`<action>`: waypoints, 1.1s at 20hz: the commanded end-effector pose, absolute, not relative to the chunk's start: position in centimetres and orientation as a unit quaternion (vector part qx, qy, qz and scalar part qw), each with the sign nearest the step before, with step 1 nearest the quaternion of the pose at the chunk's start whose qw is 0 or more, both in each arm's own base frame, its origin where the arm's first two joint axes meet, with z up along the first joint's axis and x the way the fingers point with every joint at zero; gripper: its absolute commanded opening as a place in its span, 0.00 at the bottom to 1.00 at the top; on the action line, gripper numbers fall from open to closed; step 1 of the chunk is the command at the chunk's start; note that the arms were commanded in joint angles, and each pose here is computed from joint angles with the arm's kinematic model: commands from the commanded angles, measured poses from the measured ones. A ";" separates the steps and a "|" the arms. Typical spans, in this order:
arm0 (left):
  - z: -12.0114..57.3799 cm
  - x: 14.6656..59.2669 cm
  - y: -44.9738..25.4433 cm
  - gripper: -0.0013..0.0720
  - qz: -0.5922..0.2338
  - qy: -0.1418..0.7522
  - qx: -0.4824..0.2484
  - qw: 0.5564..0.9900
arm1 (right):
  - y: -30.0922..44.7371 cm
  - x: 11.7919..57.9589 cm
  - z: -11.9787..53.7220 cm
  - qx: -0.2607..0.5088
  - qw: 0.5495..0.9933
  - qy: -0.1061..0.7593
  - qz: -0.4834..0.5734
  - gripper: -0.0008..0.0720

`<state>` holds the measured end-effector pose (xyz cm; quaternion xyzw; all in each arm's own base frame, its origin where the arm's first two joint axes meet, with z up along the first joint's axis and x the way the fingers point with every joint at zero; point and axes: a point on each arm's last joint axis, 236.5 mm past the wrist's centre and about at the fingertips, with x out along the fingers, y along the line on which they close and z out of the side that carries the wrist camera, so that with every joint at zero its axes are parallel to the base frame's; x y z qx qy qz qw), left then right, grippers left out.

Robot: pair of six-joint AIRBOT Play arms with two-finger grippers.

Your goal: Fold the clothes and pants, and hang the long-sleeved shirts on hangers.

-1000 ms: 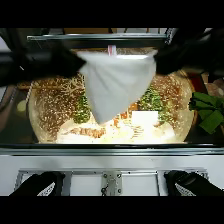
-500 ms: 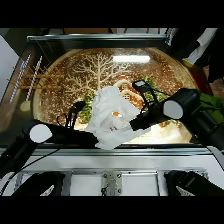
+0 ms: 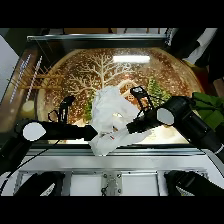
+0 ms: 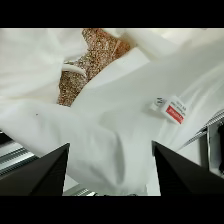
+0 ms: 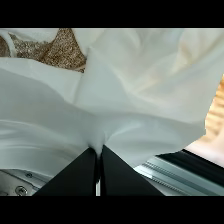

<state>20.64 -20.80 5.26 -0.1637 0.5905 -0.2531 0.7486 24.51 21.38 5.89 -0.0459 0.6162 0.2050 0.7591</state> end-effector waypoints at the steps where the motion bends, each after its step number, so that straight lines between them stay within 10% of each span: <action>1: 5.0 20.4 -21.1 0.77 -0.239 0.592 -0.153 0.754 | 22.7 26.5 6.5 0.000 0.785 0.587 0.196 0.03; 22: -1.5 17.6 -22.8 0.77 -0.146 0.629 0.023 0.763 | 23.2 30.1 5.7 0.061 0.805 0.567 0.162 0.03</action>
